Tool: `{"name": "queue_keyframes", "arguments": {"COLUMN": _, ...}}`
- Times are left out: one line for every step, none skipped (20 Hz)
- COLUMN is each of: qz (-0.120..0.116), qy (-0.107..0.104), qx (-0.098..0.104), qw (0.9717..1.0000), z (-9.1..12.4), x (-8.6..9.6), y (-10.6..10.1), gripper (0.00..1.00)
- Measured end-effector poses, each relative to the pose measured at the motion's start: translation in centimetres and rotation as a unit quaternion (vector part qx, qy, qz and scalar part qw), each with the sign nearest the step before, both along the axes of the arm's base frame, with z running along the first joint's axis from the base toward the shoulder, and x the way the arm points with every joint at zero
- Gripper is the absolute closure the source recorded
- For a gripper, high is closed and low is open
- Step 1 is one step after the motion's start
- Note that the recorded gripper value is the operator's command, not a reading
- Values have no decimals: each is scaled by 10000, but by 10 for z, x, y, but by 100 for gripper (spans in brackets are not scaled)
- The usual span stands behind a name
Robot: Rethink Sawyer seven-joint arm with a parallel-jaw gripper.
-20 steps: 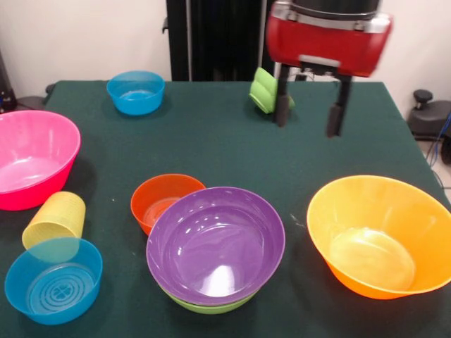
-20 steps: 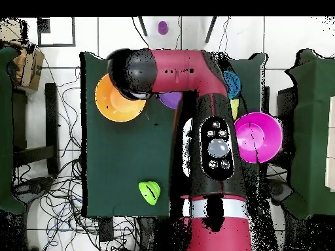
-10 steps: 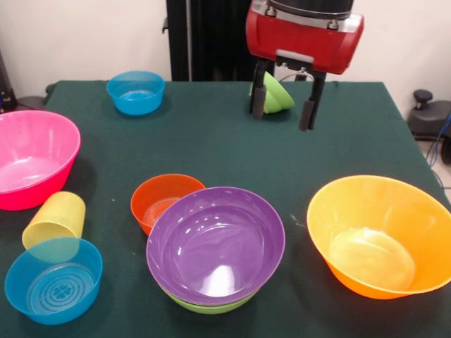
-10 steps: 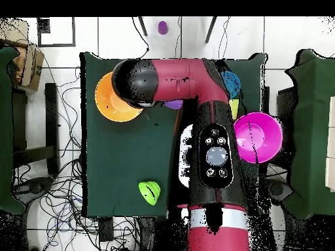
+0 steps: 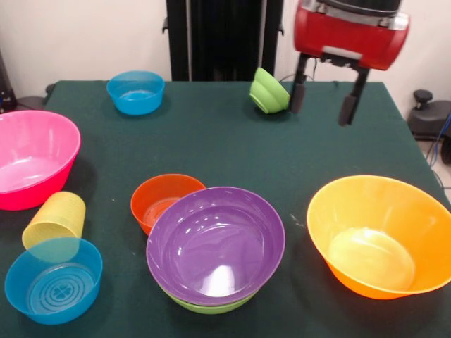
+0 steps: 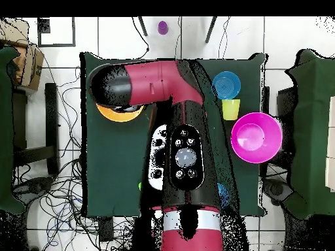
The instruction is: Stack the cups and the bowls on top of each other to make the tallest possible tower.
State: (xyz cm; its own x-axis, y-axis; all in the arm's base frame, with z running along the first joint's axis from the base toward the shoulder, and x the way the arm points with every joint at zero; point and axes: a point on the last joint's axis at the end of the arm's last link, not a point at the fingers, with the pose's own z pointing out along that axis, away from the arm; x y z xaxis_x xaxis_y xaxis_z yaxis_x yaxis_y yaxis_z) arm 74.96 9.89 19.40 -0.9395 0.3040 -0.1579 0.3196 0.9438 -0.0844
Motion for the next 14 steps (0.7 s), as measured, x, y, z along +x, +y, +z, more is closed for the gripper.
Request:
{"name": "queue_keyframes", "arguments": {"qz": 33, "qy": 2, "qx": -11, "qw": 10000, "z": 0, "x": -1, "y": 5, "gripper": 0}}
{"name": "queue_keyframes", "arguments": {"qz": 67, "qy": 3, "qx": -22, "qw": 10000, "z": 0, "x": -2, "y": 10, "gripper": 0}}
{"name": "queue_keyframes", "arguments": {"qz": 83, "qy": 4, "qx": -28, "qw": 10000, "z": 0, "x": -3, "y": 12, "gripper": 0}}
{"name": "queue_keyframes", "arguments": {"qz": 103, "qy": 4, "qx": -34, "qw": 9999, "z": 0, "x": -3, "y": 16, "gripper": 0}}
{"name": "queue_keyframes", "arguments": {"qz": 104, "qy": 5, "qx": -30, "qw": 9999, "z": 0, "x": -4, "y": 16, "gripper": 0}}
{"name": "queue_keyframes", "arguments": {"qz": 101, "qy": 5, "qx": -24, "qw": 9999, "z": 0, "x": -3, "y": 17, "gripper": 0}}
{"name": "queue_keyframes", "arguments": {"qz": 84, "qy": 5, "qx": -11, "qw": 10000, "z": 1, "x": -3, "y": 16, "gripper": 0}}
{"name": "queue_keyframes", "arguments": {"qz": 71, "qy": 5, "qx": -6, "qw": 10000, "z": 1, "x": -3, "y": 14, "gripper": 0}}
{"name": "queue_keyframes", "arguments": {"qz": 54, "qy": 4, "qx": 0, "qw": 10000, "z": 1, "x": -2, "y": 13, "gripper": 0}}
{"name": "queue_keyframes", "arguments": {"qz": 37, "qy": 3, "qx": 5, "qw": 10000, "z": 1, "x": -2, "y": 11, "gripper": 0}}
{"name": "queue_keyframes", "arguments": {"qz": 15, "qy": -4, "qx": 9, "qw": 10000, "z": 1, "x": -1, "y": 8, "gripper": 0}}
{"name": "queue_keyframes", "arguments": {"qz": 1, "qy": -8, "qx": 10, "qw": 10000, "z": 1, "x": -1, "y": 5, "gripper": 0}}
{"name": "queue_keyframes", "arguments": {"qz": -51, "qy": -29, "qx": 17, "qw": 10000, "z": -2, "x": 1, "y": -3, "gripper": 0}}
{"name": "queue_keyframes", "arguments": {"qz": -69, "qy": -36, "qx": 19, "qw": 10000, "z": -3, "x": 2, "y": -6, "gripper": 0}}
